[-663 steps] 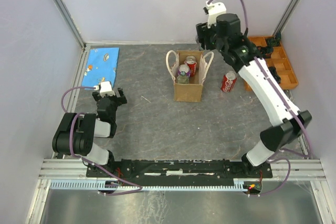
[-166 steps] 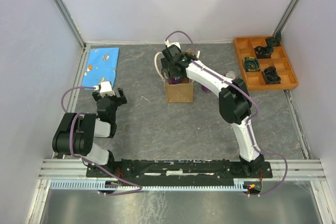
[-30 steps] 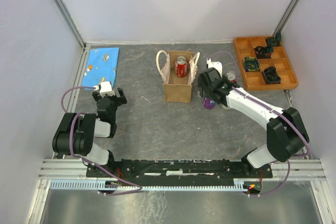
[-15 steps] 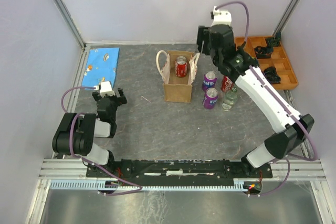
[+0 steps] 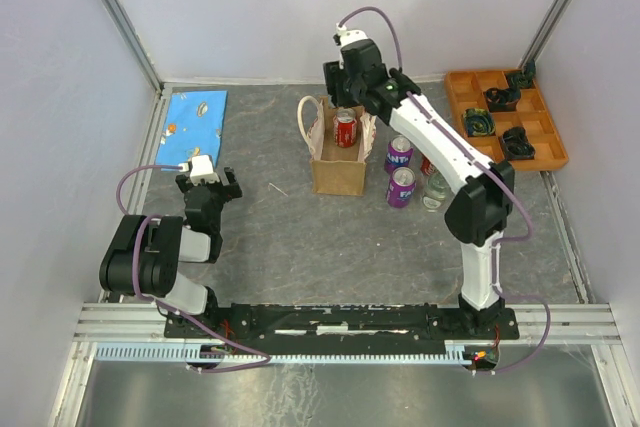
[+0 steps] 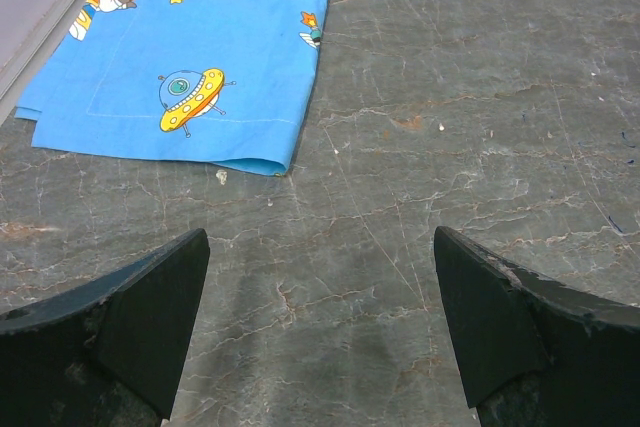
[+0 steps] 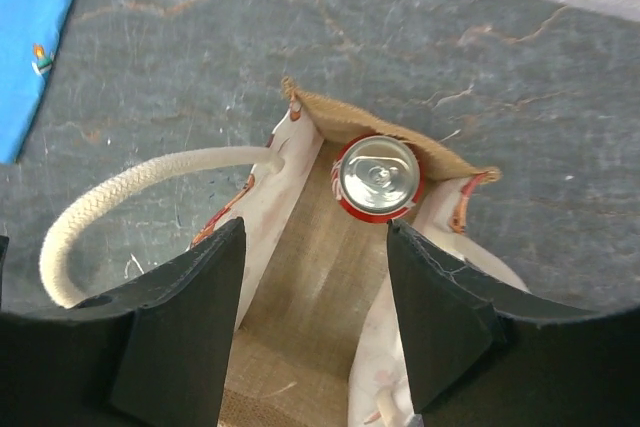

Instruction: Take the beverage out of the canvas bag

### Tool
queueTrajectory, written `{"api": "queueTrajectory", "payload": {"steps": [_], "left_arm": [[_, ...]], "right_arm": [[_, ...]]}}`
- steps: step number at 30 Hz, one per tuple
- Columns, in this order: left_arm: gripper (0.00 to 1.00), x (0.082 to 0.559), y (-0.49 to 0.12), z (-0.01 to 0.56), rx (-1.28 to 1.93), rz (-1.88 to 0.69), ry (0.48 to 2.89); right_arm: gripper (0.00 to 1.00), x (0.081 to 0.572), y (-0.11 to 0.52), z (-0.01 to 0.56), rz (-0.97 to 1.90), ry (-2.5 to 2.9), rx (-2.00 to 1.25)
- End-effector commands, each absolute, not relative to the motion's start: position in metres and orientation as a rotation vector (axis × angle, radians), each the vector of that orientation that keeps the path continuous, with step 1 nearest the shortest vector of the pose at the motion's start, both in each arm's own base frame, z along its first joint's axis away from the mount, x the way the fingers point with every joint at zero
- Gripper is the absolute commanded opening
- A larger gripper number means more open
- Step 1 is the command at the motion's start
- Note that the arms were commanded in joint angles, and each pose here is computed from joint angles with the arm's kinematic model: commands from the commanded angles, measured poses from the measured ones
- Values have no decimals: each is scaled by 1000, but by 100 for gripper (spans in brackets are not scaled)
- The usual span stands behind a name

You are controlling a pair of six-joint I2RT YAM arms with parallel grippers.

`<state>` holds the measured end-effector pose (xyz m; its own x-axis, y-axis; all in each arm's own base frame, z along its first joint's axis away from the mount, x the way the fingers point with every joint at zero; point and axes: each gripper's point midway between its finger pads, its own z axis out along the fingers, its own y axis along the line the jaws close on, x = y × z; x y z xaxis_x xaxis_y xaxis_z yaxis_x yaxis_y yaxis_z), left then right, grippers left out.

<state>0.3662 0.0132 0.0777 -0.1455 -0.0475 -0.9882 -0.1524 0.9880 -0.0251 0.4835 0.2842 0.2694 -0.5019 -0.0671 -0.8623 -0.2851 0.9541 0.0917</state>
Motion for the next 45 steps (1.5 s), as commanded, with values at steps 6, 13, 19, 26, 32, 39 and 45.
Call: {"api": "queueTrajectory", "payload": {"steps": [6,13,19,26,32,39,45], "left_arm": [[99,374,14,92,-119,115,1667],[99,374,14,92,-118,115,1667],[99,374,14,92,-118,114,1666],[99,374,14,92,-118,115,1668],[99,374,14,92,-119,115,1667],[99,374,14,92,-119,115,1666],[99,374,14,92,-119,115,1667]], "right_arm": [[71,488,302,236,300,2166,-293],[82,489,293,199,216,2236,-269],[88,493,284,179,128,2266,-261],[89,503,276,163,38,2274,-257],[90,514,274,153,-14,2269,-253],[90,525,277,144,-30,2259,-239],[90,535,277,134,-59,2248,-227]]}}
